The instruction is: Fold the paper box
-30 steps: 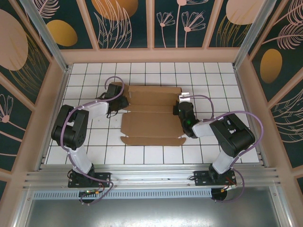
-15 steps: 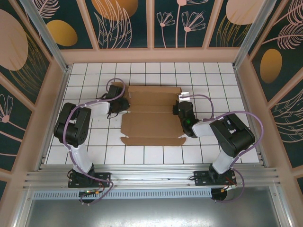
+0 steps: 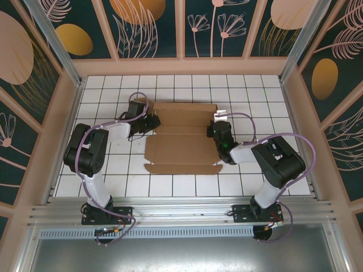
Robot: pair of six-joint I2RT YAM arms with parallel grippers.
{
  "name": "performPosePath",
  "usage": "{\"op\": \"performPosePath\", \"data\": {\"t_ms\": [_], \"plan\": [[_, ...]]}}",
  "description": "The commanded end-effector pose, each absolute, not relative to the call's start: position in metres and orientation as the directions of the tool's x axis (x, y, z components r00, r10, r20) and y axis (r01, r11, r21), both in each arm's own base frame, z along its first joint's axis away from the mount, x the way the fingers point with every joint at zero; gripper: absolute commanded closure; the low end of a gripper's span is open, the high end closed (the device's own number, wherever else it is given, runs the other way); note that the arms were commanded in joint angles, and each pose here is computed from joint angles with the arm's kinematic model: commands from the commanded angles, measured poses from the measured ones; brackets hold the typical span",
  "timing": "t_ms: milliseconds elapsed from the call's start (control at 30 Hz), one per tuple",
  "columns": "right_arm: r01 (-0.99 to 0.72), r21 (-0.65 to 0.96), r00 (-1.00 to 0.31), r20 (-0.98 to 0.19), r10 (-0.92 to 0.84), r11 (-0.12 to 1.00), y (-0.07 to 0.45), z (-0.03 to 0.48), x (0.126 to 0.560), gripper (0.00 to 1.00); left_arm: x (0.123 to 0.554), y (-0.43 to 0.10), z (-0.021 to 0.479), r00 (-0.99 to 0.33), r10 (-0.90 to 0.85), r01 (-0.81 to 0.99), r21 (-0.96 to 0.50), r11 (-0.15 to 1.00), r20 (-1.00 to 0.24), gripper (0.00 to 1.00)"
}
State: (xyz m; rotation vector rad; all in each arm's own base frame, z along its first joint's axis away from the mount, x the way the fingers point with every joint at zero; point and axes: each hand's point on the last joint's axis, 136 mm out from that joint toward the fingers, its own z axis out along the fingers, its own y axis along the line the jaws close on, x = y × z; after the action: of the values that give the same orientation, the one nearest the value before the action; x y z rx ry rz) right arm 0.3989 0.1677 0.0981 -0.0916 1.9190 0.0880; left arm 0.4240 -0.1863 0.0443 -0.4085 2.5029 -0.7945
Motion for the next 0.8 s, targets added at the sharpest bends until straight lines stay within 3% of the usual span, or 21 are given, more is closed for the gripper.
{"op": "performPosePath", "data": {"t_ms": [0,767], "plan": [[-0.133,0.025,-0.382,-0.924,-0.028,0.991,0.177,0.088,0.397,1.0,0.419,-0.206,0.048,-0.858,-0.413,-0.1,-0.689,0.718,-0.306,0.63],[-0.139,0.017,-0.399,-0.916,-0.041,0.99,0.18,0.084,0.397,1.0,0.405,-0.213,0.009,-0.887,-0.413,-0.166,-0.691,0.703,-0.207,0.62]]}}
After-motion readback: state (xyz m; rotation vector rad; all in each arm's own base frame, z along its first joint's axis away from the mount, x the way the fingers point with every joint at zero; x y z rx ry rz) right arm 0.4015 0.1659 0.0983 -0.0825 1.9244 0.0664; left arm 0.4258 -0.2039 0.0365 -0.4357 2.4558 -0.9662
